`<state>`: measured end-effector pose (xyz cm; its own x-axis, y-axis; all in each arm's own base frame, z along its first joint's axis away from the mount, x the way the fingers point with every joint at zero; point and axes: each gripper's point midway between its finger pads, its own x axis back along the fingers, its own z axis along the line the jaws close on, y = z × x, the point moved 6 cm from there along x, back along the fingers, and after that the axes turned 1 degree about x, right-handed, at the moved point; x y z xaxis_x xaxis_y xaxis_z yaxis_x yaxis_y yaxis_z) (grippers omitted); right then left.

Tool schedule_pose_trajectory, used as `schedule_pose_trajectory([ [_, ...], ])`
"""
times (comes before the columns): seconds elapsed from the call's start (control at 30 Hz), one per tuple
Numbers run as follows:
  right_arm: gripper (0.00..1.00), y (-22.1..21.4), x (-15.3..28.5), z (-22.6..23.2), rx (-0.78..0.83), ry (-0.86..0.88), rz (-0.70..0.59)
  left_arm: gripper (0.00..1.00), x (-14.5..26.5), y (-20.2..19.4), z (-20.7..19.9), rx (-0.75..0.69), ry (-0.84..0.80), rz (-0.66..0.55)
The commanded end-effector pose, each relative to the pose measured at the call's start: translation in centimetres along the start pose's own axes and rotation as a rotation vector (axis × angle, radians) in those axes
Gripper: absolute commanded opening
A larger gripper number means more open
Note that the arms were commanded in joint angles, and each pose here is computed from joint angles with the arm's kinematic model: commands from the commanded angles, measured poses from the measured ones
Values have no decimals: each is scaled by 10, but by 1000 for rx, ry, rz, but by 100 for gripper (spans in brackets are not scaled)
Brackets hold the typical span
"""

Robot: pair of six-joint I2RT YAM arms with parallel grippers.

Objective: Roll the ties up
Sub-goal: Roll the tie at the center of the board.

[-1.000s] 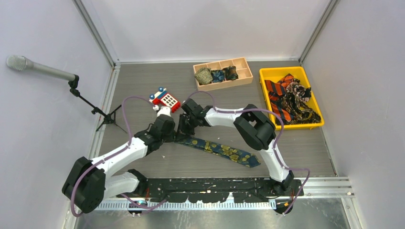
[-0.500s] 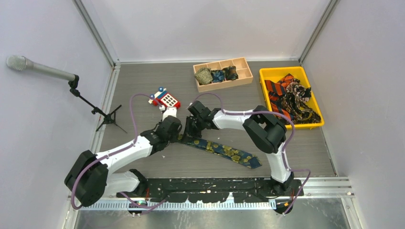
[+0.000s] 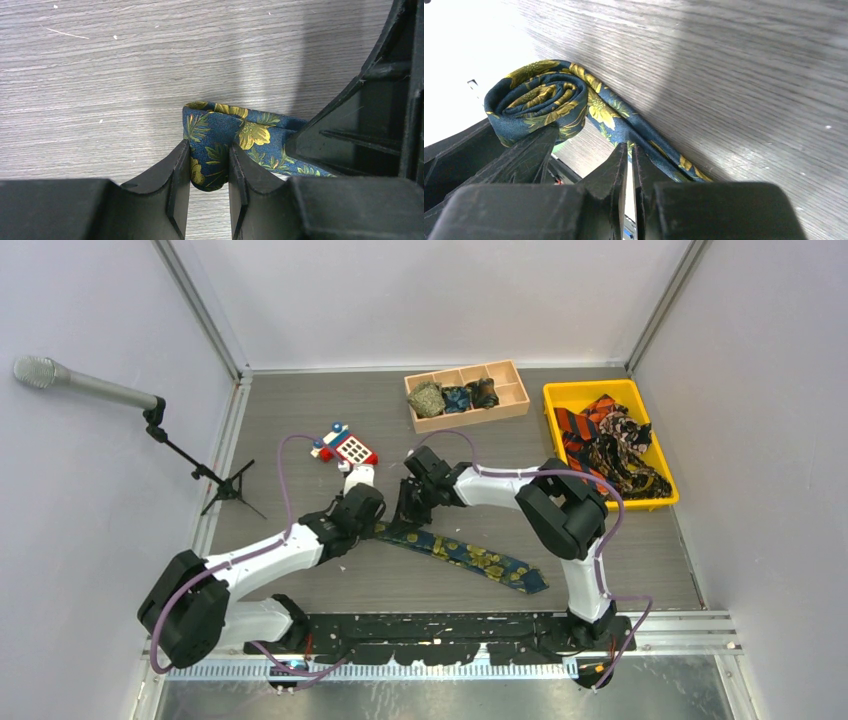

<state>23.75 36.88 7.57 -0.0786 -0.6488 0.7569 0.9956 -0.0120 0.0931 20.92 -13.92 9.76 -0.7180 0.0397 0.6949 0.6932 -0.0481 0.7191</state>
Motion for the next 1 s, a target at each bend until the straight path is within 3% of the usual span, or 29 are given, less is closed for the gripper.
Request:
schedule_pose_trajectory([
  [0.0,14,4,12,4,33,6,-33,0,1,8,-2,2,17,-16],
  [0.33,14,-13,4,-17,-11,-14,-9,0,-1,11,-6,-23,27,-20],
  [0.97,14,-8,24,3,26,14,-47,0,-3,-2,-27,-111,41,-9],
])
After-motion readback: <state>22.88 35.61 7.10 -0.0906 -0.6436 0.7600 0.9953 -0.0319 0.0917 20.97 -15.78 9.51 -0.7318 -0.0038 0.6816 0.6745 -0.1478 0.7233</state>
